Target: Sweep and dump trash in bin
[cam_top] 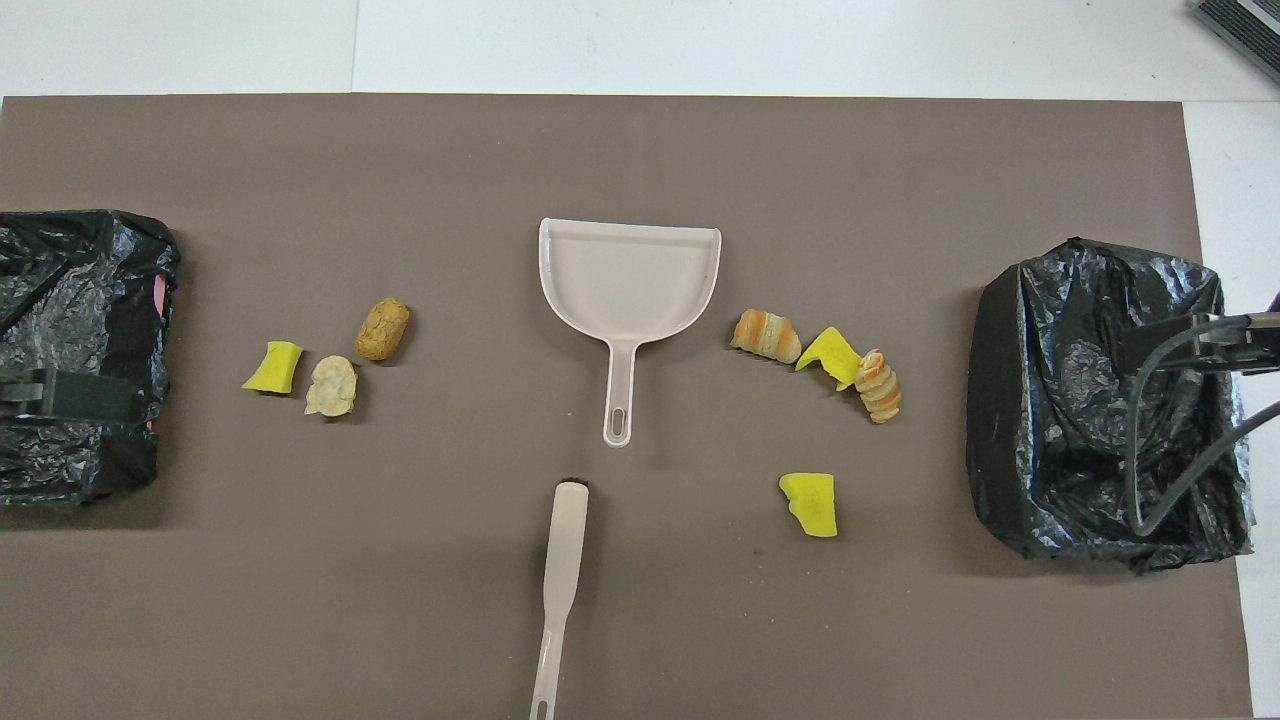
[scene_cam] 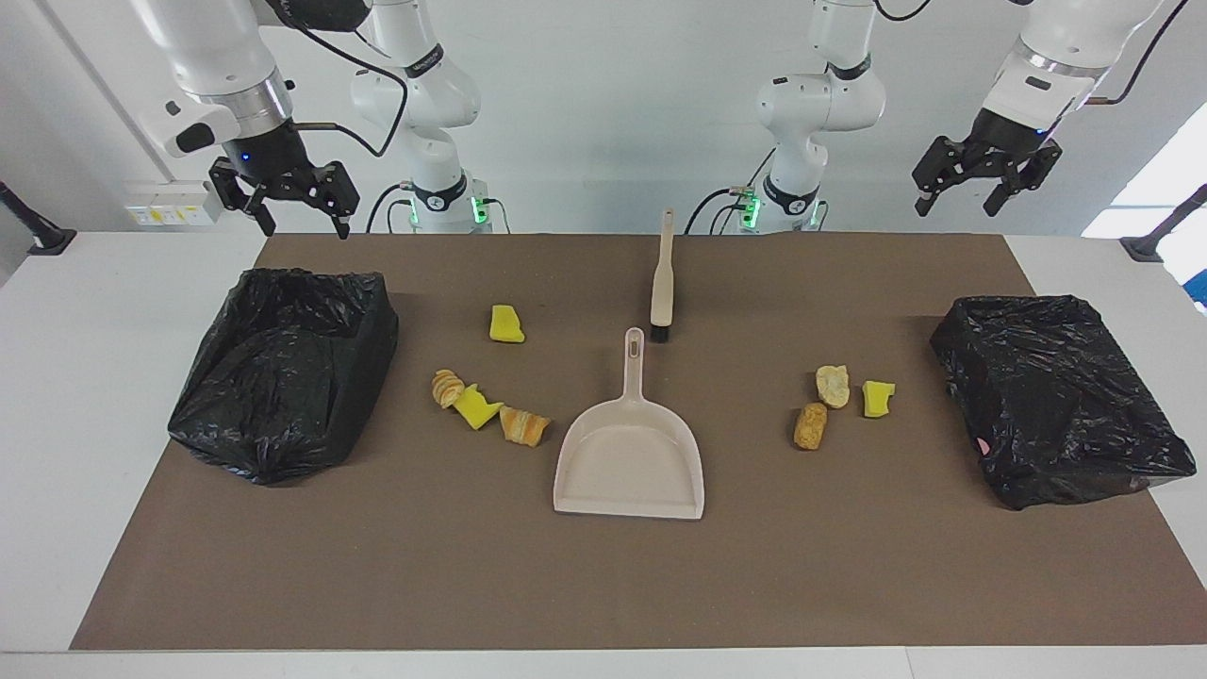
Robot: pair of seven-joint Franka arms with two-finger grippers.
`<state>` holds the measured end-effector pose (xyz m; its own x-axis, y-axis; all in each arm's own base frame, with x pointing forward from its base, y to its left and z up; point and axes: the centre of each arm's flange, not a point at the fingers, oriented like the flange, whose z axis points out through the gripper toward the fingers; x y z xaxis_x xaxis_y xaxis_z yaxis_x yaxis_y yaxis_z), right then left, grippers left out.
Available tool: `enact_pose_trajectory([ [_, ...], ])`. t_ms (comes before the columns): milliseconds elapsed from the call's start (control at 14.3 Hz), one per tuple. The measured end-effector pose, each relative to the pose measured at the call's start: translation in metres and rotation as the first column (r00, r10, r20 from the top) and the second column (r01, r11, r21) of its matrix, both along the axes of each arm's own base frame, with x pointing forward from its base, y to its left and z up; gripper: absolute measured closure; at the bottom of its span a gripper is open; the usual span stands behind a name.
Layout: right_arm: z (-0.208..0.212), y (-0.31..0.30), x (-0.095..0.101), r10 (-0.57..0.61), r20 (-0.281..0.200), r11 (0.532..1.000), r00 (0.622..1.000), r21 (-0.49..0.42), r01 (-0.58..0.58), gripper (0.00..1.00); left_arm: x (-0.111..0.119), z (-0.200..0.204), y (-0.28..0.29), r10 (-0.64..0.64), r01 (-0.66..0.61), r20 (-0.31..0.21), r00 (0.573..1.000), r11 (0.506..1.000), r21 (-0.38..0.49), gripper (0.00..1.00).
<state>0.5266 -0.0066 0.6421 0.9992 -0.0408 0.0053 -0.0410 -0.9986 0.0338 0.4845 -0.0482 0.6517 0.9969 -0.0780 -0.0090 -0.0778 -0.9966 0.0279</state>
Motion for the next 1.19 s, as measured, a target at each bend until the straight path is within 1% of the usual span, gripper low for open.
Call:
enact_pose_trajectory([
  [280, 0.0, 0.0, 0.0, 0.001, 0.0, 1.0, 1.0, 0.0, -0.001, 0.0, -0.026, -0.029, -0.044, -0.095, 0.095, -0.051, 0.994, 0.995, 0.005, 0.0],
  [420, 0.0, 0.003, 0.0, 0.008, 0.0, 1.0, 1.0, 0.0, -0.008, 0.0, -0.046, -0.044, -0.064, -0.131, 0.131, -0.076, 0.989, 0.991, 0.007, 0.0],
  [560, 0.0, 0.004, 0.0, 0.012, 0.0, 1.0, 1.0, 0.0, -0.012, 0.0, -0.067, -0.061, -0.098, -0.146, 0.148, -0.094, 0.985, 0.989, 0.015, 0.0],
  [840, 0.0, 0.005, 0.0, 0.023, -0.001, 1.0, 1.0, 0.0, -0.023, 0.0, -0.106, -0.123, -0.179, -0.155, 0.159, -0.085, 0.984, 0.987, 0.034, 0.0],
  [1051, -0.003, 0.005, 0.0, 0.117, -0.009, 0.993, 0.993, 0.0, -0.117, 0.0, -0.14, -0.158, -0.225, -0.169, 0.172, -0.08, 0.982, 0.984, 0.034, 0.0],
  [1191, -0.003, 0.005, 0.0, 0.131, -0.011, 0.991, 0.991, 0.0, -0.131, 0.0, -0.164, -0.182, -0.25, -0.174, 0.176, -0.061, 0.983, 0.984, 0.028, 0.0],
])
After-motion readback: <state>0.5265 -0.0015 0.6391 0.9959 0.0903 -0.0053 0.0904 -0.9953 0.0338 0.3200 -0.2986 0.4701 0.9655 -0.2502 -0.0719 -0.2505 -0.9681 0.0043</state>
